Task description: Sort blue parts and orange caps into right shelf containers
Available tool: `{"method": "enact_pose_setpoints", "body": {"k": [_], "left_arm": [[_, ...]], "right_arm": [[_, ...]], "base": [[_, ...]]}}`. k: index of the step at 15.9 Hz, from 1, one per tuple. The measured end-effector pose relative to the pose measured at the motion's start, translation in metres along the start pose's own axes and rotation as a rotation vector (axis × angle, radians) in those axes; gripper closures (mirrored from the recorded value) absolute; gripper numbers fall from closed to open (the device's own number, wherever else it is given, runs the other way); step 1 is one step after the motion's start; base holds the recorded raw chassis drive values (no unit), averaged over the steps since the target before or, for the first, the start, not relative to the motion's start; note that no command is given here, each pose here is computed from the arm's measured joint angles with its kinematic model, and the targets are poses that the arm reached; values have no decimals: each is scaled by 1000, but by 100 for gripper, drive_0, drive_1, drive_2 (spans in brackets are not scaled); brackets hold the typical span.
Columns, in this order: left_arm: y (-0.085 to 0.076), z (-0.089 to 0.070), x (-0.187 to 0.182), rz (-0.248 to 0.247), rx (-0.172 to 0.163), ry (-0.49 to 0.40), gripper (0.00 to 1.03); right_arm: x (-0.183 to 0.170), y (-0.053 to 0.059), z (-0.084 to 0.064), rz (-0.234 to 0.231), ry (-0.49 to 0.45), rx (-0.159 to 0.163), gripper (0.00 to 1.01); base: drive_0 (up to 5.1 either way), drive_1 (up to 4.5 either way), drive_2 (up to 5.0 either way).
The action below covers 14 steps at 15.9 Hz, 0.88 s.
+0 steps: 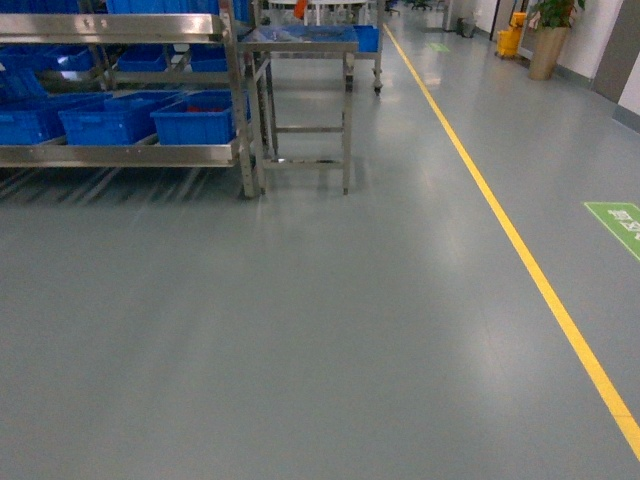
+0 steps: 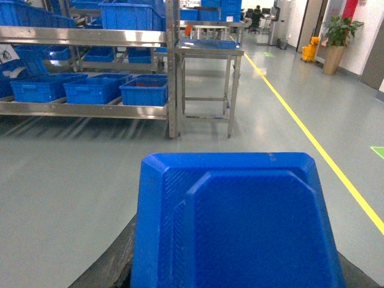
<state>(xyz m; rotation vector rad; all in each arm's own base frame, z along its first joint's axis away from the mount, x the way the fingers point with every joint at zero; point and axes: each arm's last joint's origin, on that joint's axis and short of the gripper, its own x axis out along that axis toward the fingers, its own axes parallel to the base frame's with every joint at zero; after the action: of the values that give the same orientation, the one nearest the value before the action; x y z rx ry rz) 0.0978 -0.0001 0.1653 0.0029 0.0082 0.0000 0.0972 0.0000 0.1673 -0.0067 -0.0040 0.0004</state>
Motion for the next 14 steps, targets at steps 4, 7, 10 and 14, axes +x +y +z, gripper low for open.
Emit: {"method": "enact_pose_setpoints", "body": {"k": [4,7,10,14], "left_arm": [[0,0,0,0,0,0,59],[0,0,0,0,0,0,59],[0,0,0,-1,0,0,59],[0,0,0,0,0,-2,59]], "right_arm": [[0,0,0,0,2,0,63],[0,0,0,0,2,0,63],[0,0,0,0,0,0,63],[0,0,0,0,2,0,63]], "base": [[9,442,-424],[1,434,-432],[2,435,-431],[1,434,-432]]}}
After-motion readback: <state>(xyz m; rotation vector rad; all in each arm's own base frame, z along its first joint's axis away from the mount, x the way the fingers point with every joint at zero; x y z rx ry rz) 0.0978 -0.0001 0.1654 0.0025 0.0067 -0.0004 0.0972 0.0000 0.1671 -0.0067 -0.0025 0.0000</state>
